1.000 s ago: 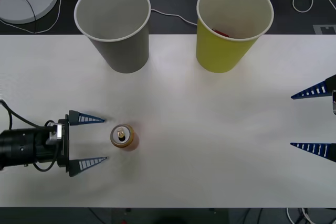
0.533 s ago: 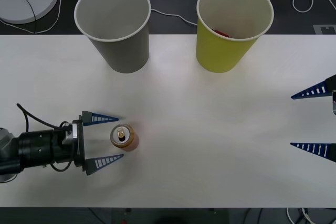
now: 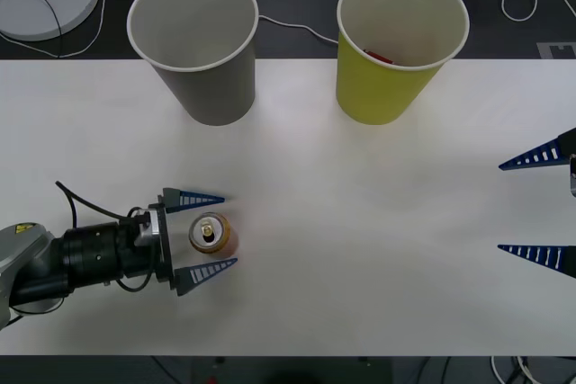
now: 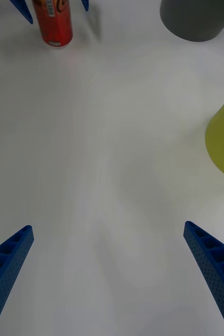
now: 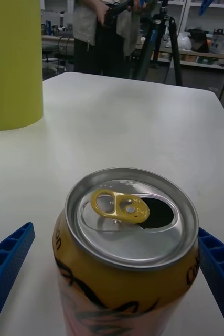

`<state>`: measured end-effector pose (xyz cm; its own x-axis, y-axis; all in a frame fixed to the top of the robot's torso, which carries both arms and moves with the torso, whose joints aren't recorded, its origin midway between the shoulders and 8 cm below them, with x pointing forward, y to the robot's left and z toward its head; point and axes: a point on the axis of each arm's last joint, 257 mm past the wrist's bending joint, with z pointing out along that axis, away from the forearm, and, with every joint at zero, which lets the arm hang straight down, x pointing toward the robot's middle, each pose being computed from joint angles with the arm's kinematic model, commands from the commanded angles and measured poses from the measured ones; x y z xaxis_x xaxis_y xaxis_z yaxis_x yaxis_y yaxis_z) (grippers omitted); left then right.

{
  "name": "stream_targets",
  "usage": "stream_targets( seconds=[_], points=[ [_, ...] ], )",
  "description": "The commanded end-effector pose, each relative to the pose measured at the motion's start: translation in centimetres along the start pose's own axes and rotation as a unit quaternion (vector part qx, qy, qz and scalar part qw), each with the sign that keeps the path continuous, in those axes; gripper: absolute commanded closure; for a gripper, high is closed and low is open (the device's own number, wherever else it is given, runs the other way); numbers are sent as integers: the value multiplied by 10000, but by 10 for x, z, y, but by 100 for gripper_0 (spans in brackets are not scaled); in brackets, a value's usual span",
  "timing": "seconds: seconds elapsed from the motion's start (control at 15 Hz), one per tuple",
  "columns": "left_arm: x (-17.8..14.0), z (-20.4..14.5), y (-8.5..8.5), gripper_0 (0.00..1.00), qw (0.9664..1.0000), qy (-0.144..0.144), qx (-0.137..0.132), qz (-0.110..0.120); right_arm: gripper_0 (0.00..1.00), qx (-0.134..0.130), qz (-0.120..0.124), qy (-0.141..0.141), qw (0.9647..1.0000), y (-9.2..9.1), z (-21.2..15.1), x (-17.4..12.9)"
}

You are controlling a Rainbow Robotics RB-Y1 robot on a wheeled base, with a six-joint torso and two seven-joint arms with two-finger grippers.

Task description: Put the can into the green bin and the plastic bottle into the gray bin

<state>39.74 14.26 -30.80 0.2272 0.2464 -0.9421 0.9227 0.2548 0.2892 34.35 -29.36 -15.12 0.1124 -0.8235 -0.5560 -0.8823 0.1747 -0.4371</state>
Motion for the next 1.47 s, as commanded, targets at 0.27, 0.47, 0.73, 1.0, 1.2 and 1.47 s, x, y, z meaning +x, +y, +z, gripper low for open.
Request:
stream_targets(
  seconds=[0.27, 0.47, 0.73, 1.0, 1.2, 1.47],
  points=[
    [-2, 7, 2, 0, 9999, -9, -8, 100, 0, 0, 0, 0, 10000, 0, 0, 0],
    [-2, 8, 2, 100, 10000, -31, -8, 85, 0, 0, 0, 0, 10000, 0, 0, 0],
    [-3, 9, 2, 100, 10000, -39, -15, 77, 0, 0, 0, 0, 10000, 0, 0, 0],
    [-4, 7, 5, 100, 10000, -42, -48, 71, 0, 0, 0, 0, 10000, 0, 0, 0],
    [-8, -3, 11, 100, 10000, 27, -6, -10, 0, 0, 0, 0, 10000, 0, 0, 0],
    [-14, -30, 18, 100, 9981, 482, 299, -259, 0, 0, 0, 0, 10000, 0, 0, 0]
  ],
)
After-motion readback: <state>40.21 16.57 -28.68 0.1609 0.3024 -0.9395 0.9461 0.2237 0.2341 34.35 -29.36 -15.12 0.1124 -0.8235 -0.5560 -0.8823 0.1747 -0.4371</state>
